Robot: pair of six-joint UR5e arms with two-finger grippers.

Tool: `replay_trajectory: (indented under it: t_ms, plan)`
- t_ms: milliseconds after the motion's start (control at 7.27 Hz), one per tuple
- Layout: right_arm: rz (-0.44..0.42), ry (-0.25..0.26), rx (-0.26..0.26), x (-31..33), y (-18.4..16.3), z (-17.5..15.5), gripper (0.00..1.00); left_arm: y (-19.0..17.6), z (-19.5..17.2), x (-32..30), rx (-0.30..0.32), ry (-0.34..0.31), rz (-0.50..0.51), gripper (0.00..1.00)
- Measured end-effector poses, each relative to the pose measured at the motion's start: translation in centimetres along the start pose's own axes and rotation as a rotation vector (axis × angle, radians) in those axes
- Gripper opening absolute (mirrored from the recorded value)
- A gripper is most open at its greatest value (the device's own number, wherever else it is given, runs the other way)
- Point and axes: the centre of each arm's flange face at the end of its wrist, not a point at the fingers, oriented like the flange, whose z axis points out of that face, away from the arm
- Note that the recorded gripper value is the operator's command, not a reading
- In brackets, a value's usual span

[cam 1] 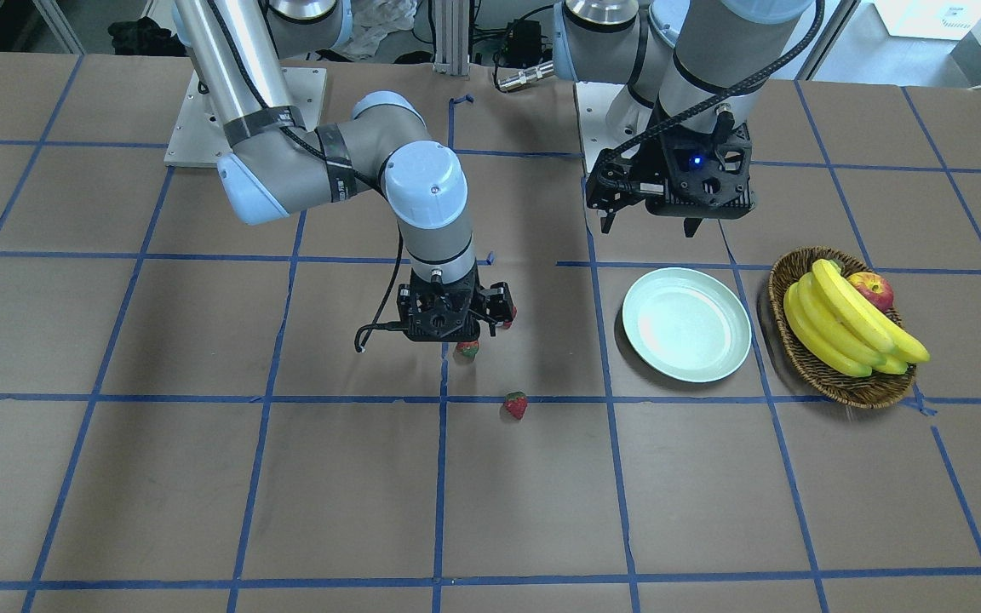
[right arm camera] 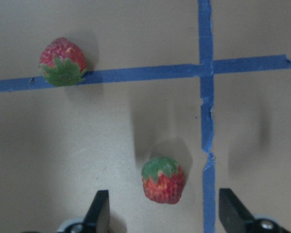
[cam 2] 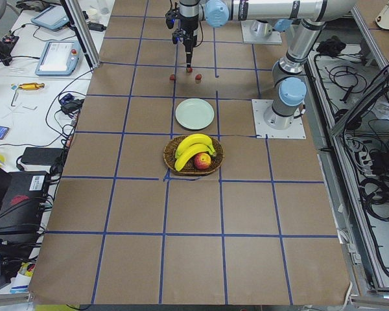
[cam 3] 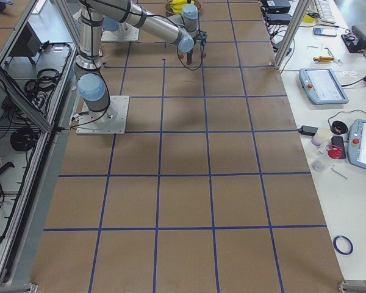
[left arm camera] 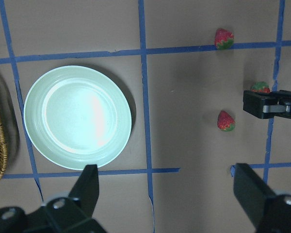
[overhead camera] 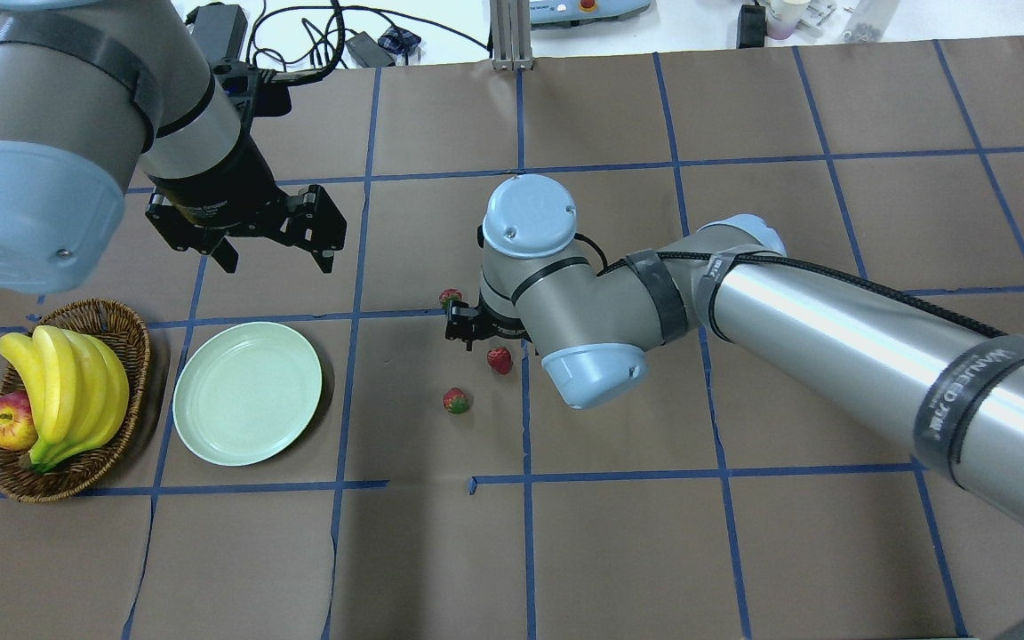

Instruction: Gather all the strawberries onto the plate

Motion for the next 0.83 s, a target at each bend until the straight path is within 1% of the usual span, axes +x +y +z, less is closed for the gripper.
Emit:
replay_trajectory:
  t_ms: [138, 275, 550, 688, 825]
  plan:
    - [-0.020, 0.022, -0.018, 2.7, -1.0, -3.1, 1.00, 0.0, 0.0, 0.0, 0.000, 0.000, 0.001, 1.00]
    - [-0.042, 0.034, -0.045, 6.6, -2.2, -7.3, 1.00, -0.1, 0.2, 0.0, -0.002, 0.001, 0.000, 1.00]
    - [-0.070, 0.038, -0.089, 13.4, -4.5, -16.2, 1.00, -0.2, 0.4, 0.0, -0.005, 0.002, -0.001, 1.00]
    - [-0.070, 0.039, -0.101, 15.0, -5.6, -20.6, 1.00, -0.3, 0.5, 0.0, -0.008, 0.003, -0.002, 1.00]
    - [-0.063, 0.045, -0.100, 15.8, -6.2, -24.2, 1.00, -0.4, 0.7, 0.1, -0.011, 0.003, -0.002, 1.00]
